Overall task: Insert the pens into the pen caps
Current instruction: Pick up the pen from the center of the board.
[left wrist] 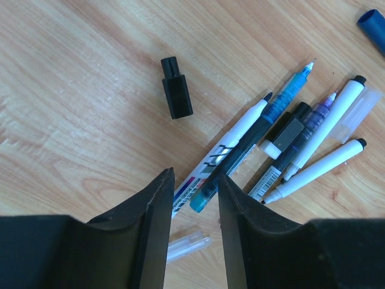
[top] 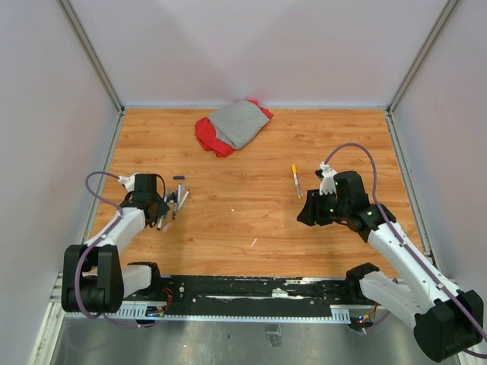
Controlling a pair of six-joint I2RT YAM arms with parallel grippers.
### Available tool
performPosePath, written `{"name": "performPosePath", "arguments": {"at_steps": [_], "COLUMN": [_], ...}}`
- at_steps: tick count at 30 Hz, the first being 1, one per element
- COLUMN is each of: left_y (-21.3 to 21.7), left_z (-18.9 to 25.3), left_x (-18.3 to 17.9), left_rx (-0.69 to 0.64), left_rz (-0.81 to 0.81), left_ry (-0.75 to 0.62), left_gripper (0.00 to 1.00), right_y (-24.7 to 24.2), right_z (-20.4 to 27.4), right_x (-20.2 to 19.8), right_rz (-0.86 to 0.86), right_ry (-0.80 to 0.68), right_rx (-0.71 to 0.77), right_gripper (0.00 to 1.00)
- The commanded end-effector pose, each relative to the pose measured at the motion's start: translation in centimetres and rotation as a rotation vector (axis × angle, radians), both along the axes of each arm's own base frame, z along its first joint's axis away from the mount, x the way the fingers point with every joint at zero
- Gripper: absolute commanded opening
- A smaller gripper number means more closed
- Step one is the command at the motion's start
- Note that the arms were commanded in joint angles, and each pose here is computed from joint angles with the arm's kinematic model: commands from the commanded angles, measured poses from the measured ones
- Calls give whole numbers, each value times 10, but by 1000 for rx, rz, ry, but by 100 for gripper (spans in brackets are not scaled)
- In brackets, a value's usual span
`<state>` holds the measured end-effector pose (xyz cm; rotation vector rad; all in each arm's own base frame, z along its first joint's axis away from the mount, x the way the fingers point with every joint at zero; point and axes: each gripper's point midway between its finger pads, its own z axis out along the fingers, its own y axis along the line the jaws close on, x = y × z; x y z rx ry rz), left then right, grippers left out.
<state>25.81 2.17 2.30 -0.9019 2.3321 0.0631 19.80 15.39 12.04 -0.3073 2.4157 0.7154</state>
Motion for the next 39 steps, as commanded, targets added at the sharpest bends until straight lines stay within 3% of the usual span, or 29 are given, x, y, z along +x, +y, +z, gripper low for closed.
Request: {"name": "performPosePath", "arguments": {"at_steps": [1,12,26,39], "left_y": [3,7,6,8], "left_z": [3,2,22,3], "left_x": [7,6,8,5], "left_rx": [8,15,12,21], "left_rz": [-6,13,18,12], "left_ry": [6,24,-76,21], "left_gripper": [40,34,37,36], "right_y": [4,5,6,5], "right_z": [1,3,-1,-2], "right_x": [-5,-4,-4,-4], "right_rz": [21,22,24,22], "right_ry": [0,-4,5,5], "right_rx": [20,25,24,25], "right_gripper": [43,44,43,43]}}
